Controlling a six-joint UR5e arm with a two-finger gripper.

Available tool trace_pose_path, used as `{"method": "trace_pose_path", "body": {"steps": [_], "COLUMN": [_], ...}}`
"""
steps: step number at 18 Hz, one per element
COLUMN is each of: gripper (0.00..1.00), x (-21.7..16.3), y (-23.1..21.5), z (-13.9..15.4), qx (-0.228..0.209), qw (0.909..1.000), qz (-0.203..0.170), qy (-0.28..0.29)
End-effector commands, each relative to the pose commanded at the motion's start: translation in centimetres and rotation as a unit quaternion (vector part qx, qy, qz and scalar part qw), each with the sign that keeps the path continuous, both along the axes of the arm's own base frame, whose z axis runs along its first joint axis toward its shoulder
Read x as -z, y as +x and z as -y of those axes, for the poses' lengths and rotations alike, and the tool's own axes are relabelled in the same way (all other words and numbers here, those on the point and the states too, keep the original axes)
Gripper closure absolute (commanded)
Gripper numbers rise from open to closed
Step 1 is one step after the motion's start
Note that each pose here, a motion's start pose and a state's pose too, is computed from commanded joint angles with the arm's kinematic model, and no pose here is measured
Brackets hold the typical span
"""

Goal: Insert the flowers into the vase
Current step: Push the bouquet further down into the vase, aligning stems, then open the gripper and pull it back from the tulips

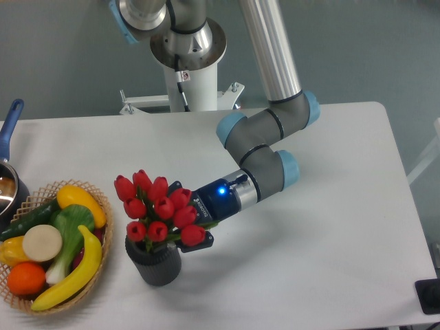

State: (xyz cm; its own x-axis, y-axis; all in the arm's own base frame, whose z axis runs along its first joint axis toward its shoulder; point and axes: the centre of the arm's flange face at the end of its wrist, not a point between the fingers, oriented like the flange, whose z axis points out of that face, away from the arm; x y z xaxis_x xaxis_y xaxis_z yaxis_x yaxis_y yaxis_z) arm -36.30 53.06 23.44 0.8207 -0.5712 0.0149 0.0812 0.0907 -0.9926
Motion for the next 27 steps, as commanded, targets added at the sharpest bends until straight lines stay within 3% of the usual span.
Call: {"method": "trace_pose_path", "body": {"steps": [3,5,10,16,23,27], "gripper": [0.3,0.18,0.0,0.0,0.0,0.0], "x": [0.1,0.1,-0.1,-0.4,-4.7,-7.8], "y": [0.1,0.1,0.1,0.2,-1.7,-2.5], "z": [0.0,-0.1,0.0,0.3,2.1,3.7], "qx": [0.0,0.0,-0.001,-0.003,-0.034,-0.06], "qw": [1.0,0.9999,0.9999,0.9996,0.9901,0.9774], "qz": [-0.004,-0.01,-0.011,-0.021,-0.116,-0.174], "qy": [-0.006,-0.012,-0.011,-0.019,-0.071,-0.103]}}
